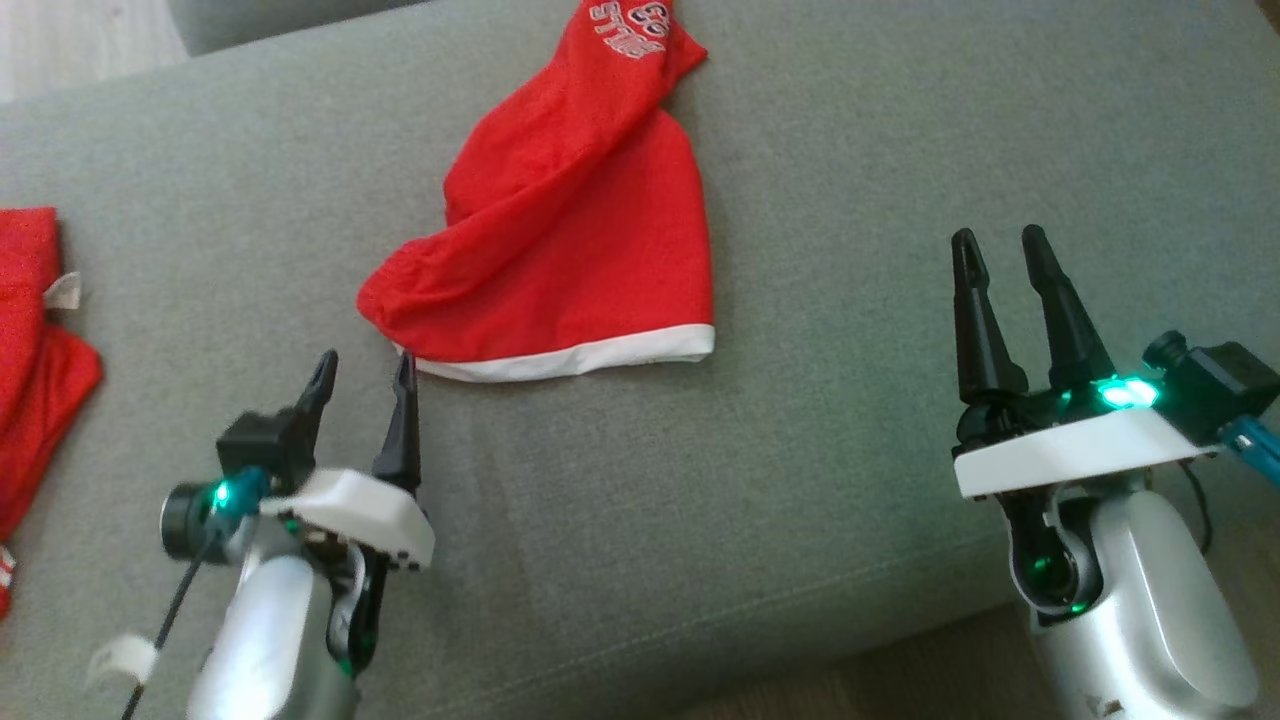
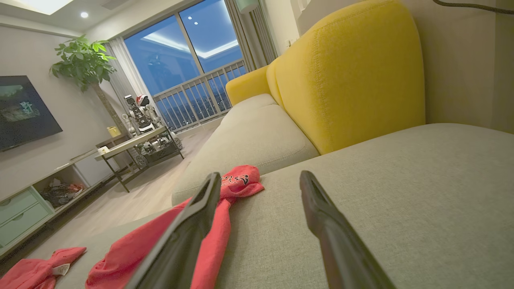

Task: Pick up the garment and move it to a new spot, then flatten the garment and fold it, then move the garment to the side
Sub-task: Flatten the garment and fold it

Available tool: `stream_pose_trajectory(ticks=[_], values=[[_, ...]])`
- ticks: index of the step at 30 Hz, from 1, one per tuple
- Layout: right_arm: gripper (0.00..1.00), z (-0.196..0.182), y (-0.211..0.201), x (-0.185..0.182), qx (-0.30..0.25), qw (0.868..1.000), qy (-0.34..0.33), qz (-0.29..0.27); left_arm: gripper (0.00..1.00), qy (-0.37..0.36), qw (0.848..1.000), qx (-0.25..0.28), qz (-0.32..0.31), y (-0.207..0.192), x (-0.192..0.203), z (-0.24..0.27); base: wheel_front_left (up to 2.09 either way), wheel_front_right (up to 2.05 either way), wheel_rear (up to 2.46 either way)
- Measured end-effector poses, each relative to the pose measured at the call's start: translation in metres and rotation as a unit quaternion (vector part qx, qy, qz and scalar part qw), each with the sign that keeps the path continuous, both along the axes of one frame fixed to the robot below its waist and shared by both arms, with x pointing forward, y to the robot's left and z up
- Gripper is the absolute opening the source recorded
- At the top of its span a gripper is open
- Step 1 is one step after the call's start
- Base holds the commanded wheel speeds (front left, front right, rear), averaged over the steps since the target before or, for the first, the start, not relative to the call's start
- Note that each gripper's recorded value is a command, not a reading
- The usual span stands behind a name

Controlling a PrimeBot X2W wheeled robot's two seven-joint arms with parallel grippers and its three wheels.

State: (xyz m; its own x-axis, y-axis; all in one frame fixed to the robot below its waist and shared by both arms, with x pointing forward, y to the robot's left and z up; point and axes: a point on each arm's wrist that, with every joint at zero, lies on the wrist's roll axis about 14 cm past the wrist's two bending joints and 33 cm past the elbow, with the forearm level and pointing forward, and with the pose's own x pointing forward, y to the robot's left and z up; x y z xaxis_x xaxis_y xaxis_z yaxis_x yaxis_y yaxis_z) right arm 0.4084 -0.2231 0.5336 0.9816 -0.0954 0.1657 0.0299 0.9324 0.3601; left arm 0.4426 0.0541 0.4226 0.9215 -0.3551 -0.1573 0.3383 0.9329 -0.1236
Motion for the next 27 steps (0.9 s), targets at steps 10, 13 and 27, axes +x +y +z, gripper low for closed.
stream_pose_trajectory(ticks=[10,13,27], values=[[1.00,-0.011,-0.007,0.001,-0.005,1.000,0.016,-0.010,1.00,0.035,0.999,0.014,-0.026,-0.014,0.026,-0.026,0.00,0.00,0.00],[1.00,-0.011,-0.008,0.003,-0.007,1.000,0.017,-0.011,1.00,0.043,0.998,0.020,-0.028,-0.016,0.033,-0.032,0.00,0.00,0.00],[1.00,-0.020,0.015,0.013,-0.014,0.999,0.028,0.024,0.00,-0.051,0.994,0.014,0.093,0.037,0.079,0.028,0.00,0.00,0.00]])
